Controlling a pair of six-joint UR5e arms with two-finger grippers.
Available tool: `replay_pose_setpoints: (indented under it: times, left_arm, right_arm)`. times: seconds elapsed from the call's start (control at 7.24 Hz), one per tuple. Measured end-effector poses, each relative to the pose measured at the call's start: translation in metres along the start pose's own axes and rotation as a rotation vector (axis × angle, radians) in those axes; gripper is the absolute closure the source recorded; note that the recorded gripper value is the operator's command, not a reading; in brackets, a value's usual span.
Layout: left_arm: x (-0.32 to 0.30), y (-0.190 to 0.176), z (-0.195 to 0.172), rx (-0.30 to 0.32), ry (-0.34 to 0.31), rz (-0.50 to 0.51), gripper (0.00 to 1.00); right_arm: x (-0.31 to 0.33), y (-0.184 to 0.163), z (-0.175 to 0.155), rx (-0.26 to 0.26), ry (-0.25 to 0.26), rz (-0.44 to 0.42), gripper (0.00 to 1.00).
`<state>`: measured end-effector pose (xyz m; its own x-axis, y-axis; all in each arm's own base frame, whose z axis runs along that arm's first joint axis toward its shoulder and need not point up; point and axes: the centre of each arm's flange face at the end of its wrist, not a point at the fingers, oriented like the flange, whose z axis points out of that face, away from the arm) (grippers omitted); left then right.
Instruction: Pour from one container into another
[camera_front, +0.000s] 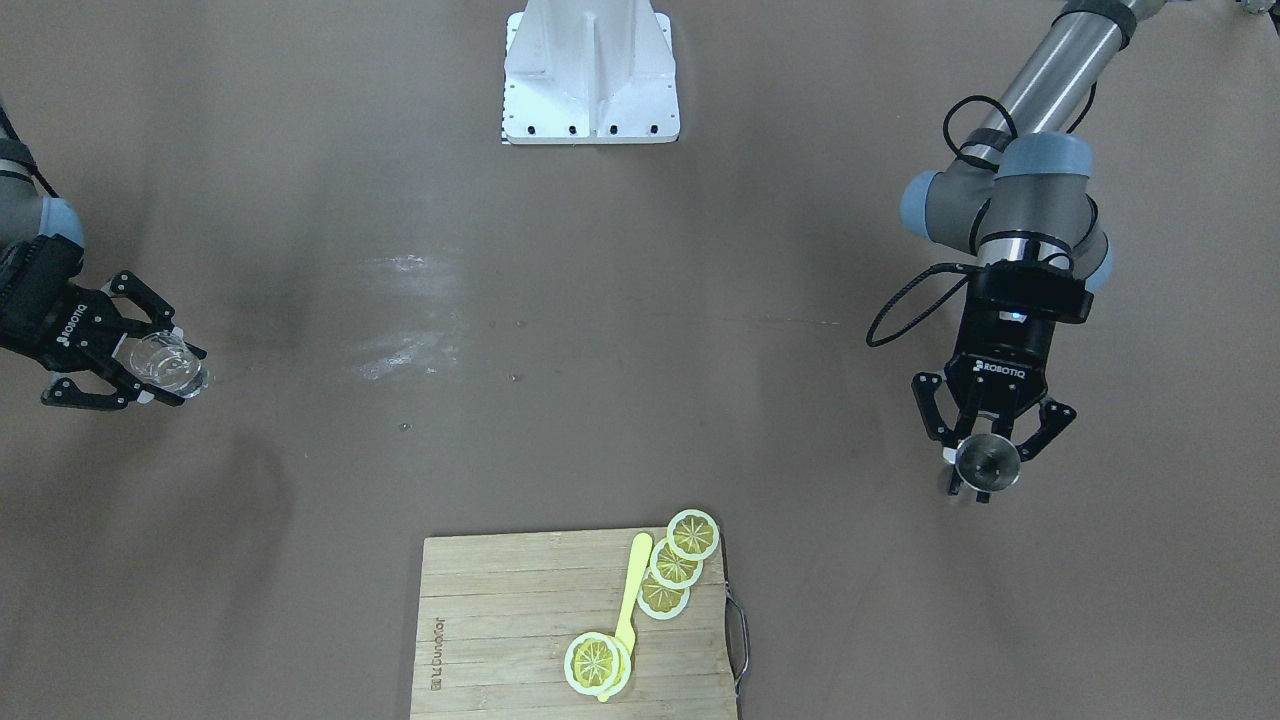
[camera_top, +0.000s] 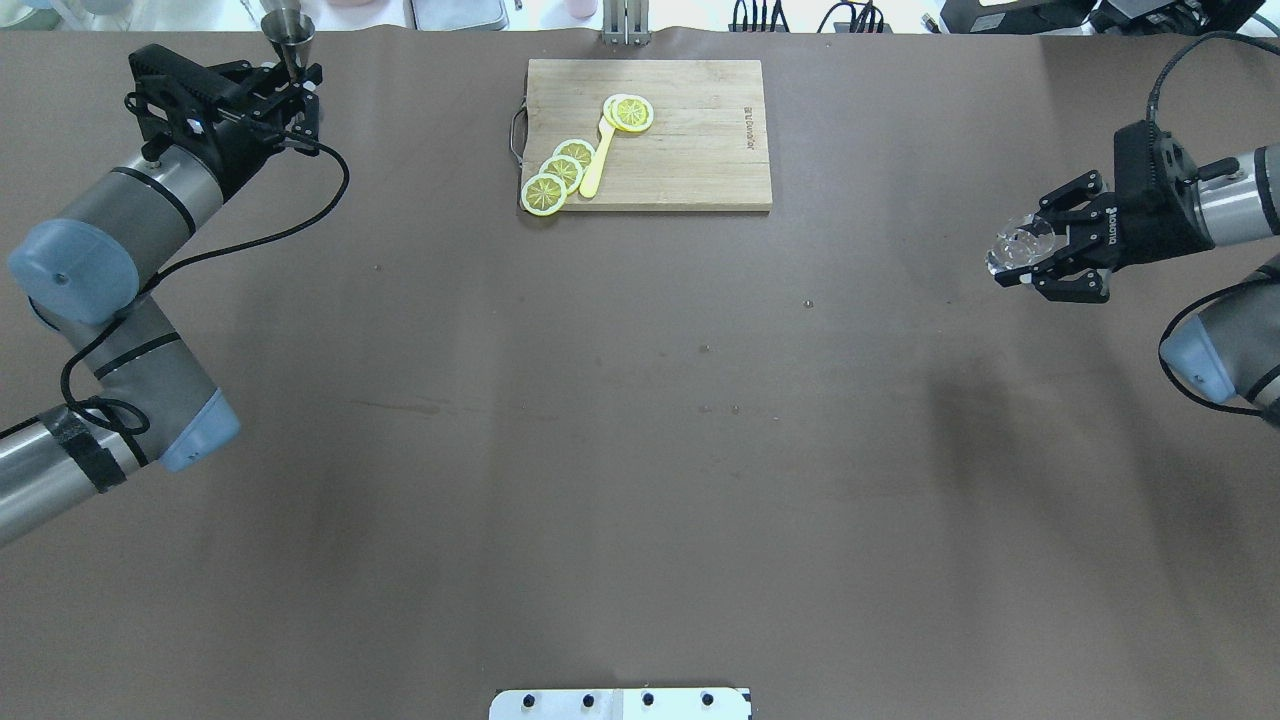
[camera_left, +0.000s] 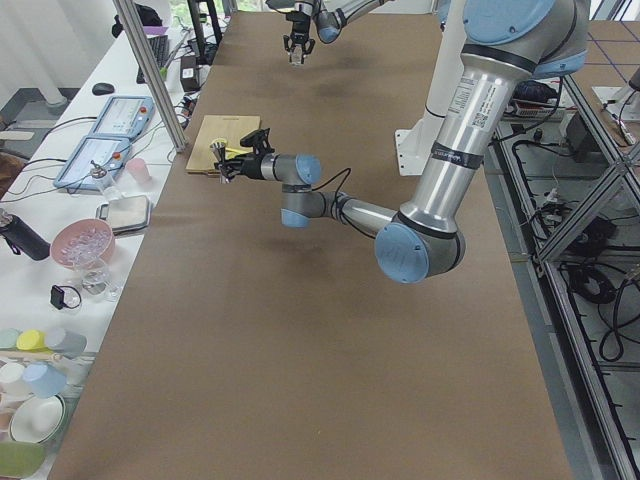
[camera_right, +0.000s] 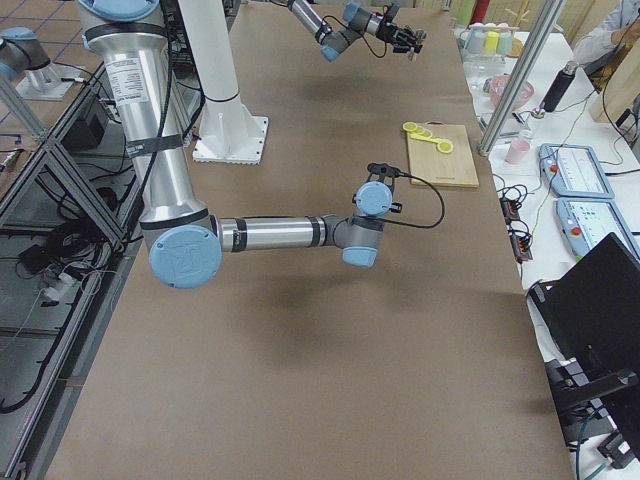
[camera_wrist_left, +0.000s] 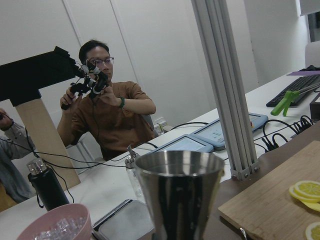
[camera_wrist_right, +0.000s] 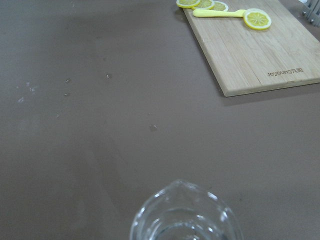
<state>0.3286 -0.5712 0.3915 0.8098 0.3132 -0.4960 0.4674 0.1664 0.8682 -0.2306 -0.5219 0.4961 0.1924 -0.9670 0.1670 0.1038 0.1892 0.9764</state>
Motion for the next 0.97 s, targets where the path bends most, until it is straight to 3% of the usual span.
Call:
replay_pose_setpoints:
  times: [0.28,0.55,0.97]
  left_arm:
    - [0.013,0.012,-0.003,0.035,-0.149,-0.129,1.00]
    - [0.027,0.027,-0.008,0.073,-0.279,-0.225,1.00]
    - [0.067,0.036,-0.021,0.079,-0.434,-0.299,1.00]
  right_arm:
    - [-0.030,-0.007,0.043,0.058,0.015,0.054,1.00]
    - [-0.049,-0.010,0.070,0.083,0.021,0.078,1.00]
    - [-0.052,-0.009,0.110,0.112,-0.019,0.066,1.00]
